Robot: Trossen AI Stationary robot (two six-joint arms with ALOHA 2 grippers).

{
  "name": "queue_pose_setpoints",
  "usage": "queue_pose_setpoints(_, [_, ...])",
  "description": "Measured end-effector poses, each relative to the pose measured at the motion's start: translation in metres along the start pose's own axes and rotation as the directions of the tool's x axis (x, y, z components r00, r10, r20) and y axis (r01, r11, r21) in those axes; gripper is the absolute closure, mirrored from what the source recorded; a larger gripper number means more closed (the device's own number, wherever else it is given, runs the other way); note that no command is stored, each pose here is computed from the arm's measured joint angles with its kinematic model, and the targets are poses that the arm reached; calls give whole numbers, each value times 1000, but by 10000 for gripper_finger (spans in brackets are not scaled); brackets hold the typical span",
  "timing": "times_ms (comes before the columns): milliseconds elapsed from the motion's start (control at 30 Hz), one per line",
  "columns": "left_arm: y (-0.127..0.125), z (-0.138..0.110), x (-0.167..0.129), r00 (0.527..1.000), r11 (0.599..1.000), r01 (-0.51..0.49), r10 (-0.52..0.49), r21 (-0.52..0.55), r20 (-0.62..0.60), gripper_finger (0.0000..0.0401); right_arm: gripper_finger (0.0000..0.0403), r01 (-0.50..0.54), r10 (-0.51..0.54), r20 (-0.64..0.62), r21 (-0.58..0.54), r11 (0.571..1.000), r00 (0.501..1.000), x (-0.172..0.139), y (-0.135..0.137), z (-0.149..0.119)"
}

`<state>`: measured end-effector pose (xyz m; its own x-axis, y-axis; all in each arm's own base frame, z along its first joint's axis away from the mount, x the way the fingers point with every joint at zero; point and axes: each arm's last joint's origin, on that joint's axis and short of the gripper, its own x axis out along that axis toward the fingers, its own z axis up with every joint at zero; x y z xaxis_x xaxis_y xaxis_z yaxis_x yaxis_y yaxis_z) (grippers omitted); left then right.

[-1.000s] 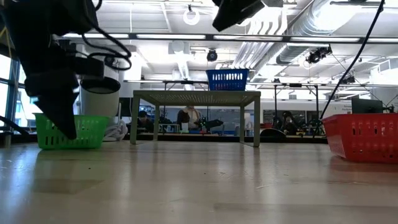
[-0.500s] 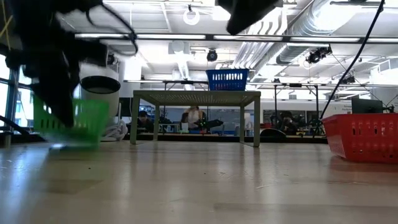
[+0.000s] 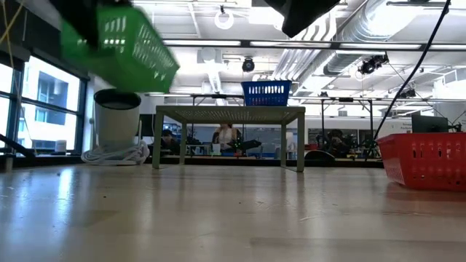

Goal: Pick & Place Office Desk Supplies
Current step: Put the green basket on the shelf

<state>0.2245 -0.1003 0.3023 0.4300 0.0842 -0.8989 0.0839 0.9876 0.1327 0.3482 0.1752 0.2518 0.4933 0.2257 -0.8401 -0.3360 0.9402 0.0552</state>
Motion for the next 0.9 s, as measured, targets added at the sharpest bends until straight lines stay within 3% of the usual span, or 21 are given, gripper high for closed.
queue_pose_setpoints(133, [24, 13, -12, 999, 999, -42, 42, 26, 19, 400, 230, 2, -2, 3, 18, 1000, 1000, 1, -1, -1])
queue_pose_setpoints(333, [80, 22, -18, 978, 978, -210, 210, -14, 0, 401, 230, -3, 3, 6, 37, 999, 1000, 7, -1, -5])
queue_pose_setpoints(633, [147, 24, -14, 965, 966, -259, 259, -14, 47, 401, 230, -19, 19, -9, 58, 998, 1000, 10, -1, -10])
queue_pose_setpoints(767, [168, 27, -10, 972, 979, -201, 204, -30, 119, 401, 230, -21, 22, -18, 58, 998, 1000, 11, -1, -11])
queue_pose_setpoints(900, [186, 26, -1, 973, 978, -201, 206, -60, 101, 401, 230, -22, 23, -21, 56, 998, 1000, 11, -1, -11])
